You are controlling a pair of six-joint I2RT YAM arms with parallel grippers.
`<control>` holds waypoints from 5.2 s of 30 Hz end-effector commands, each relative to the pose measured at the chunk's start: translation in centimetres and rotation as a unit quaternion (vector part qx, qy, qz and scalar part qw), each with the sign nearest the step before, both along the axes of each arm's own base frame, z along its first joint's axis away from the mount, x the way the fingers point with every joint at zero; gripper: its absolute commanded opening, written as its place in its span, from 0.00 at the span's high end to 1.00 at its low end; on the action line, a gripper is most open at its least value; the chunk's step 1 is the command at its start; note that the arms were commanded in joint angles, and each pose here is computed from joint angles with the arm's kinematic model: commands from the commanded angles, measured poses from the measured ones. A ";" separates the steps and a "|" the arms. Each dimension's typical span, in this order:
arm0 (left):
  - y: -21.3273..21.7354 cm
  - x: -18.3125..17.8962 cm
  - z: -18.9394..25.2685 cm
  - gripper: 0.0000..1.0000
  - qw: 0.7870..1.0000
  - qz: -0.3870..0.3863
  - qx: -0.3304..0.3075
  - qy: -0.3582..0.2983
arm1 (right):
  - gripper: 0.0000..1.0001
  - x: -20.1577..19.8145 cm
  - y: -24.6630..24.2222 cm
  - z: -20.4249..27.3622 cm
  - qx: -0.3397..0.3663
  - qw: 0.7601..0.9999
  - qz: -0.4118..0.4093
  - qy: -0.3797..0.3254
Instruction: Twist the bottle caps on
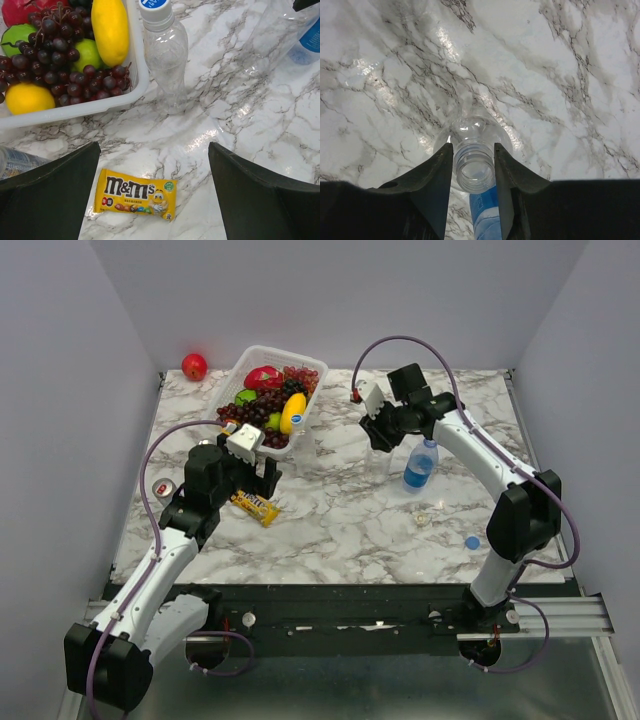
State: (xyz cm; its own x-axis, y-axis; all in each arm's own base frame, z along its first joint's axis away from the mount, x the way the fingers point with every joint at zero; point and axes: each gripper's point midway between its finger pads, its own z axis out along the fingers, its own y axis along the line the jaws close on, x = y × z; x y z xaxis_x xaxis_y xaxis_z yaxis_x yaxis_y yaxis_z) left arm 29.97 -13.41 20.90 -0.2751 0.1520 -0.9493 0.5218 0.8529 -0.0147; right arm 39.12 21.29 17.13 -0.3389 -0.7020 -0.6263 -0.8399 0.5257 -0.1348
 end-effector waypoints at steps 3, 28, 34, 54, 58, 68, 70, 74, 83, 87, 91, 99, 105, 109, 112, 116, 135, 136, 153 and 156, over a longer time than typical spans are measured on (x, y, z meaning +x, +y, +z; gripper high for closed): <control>-0.7 -0.3 -0.2 0.01 1.000 -0.022 -0.010 -0.002 | 0.69 -1.4 -0.5 -0.8 -0.004 1.000 0.010 0.027; -16.1 -8.7 -0.8 0.01 0.930 -0.348 -0.117 -0.021 | 0.91 -16.1 5.9 13.6 0.210 0.955 0.182 0.106; -18.3 -9.0 -0.4 0.01 0.923 -0.363 -0.120 -0.033 | 0.94 -17.4 7.1 14.3 0.228 0.945 0.205 0.111; -20.2 -10.0 -0.4 0.02 0.903 -0.409 -0.121 -0.042 | 0.98 -17.8 8.1 13.7 0.247 0.934 0.219 0.135; -20.4 -9.7 0.0 0.08 0.905 -0.404 -0.127 -0.044 | 0.98 -18.0 8.0 13.8 0.250 0.934 0.217 0.134; -18.6 -10.4 -0.3 0.52 0.910 -0.393 -0.127 -0.036 | 0.48 -16.4 4.6 12.5 0.181 0.970 0.149 0.066; -17.8 -10.4 -0.9 0.58 0.913 -0.388 -0.119 -0.035 | 0.44 -16.7 2.8 12.6 0.176 0.974 0.140 0.038; -16.0 -10.5 -1.4 0.83 0.919 -0.381 -0.099 -0.035 | 0.43 -17.8 -0.9 9.0 0.113 0.982 0.150 0.012; -14.8 -11.7 -1.4 1.00 0.909 -0.407 -0.090 -0.028 | 0.43 -20.8 -7.0 -4.0 -0.059 0.971 0.227 0.039; -14.4 -11.3 -1.2 1.00 0.911 -0.400 -0.096 -0.025 | 0.43 -19.9 -8.9 -7.7 -0.122 0.962 0.241 0.048; -14.0 -10.8 -1.1 1.00 0.915 -0.392 -0.097 -0.026 | 0.41 -18.9 -9.4 -9.0 -0.146 0.951 0.270 0.031; -13.5 -10.5 -1.3 1.00 0.916 -0.389 -0.098 -0.026 | 0.38 -16.1 -10.2 -10.0 -0.176 0.945 0.273 0.030; -13.3 -10.5 -1.3 1.00 0.918 -0.382 -0.109 -0.014 | 0.37 -14.1 -10.3 -10.6 -0.201 0.937 0.286 0.022; -13.1 -10.3 -1.5 1.00 0.920 -0.376 -0.110 -0.011 | 0.37 -13.2 -10.2 -10.9 -0.203 0.935 0.288 0.028; -13.0 -10.3 -1.6 1.00 0.921 -0.374 -0.110 -0.009 | 0.37 -13.1 -10.3 -11.5 -0.207 0.933 0.290 0.040; -12.8 -10.2 -1.6 1.00 0.922 -0.371 -0.111 -0.007 | 0.37 -13.4 -10.8 -12.4 -0.219 0.927 0.298 0.054; -12.9 -9.9 -2.1 1.00 0.924 -0.367 -0.111 -0.001 | 0.44 -13.4 -11.7 -14.7 -0.242 0.921 0.296 0.078; -12.9 -9.9 -2.1 1.00 0.924 -0.366 -0.110 -0.002 | 0.45 -13.4 -11.7 -14.7 -0.243 0.921 0.295 0.079; -12.9 -11.8 -4.9 1.00 0.907 -0.417 -0.060 -0.010 | 0.73 -16.2 -6.7 -4.8 -0.081 0.949 0.300 0.060; -13.1 -13.4 -6.5 1.00 0.888 -0.459 -0.022 -0.022 | 0.73 -18.5 -4.5 0.3 -0.015 0.948 0.314 0.052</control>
State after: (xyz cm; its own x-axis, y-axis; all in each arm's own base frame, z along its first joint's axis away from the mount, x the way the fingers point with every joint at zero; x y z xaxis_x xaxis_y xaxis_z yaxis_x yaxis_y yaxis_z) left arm 19.45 -26.25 16.89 -0.1188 0.1694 -0.9784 0.9728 0.2173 -0.0805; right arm 24.31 12.93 10.02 0.1002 -0.9241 -0.3687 -0.9935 -0.0726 -0.0881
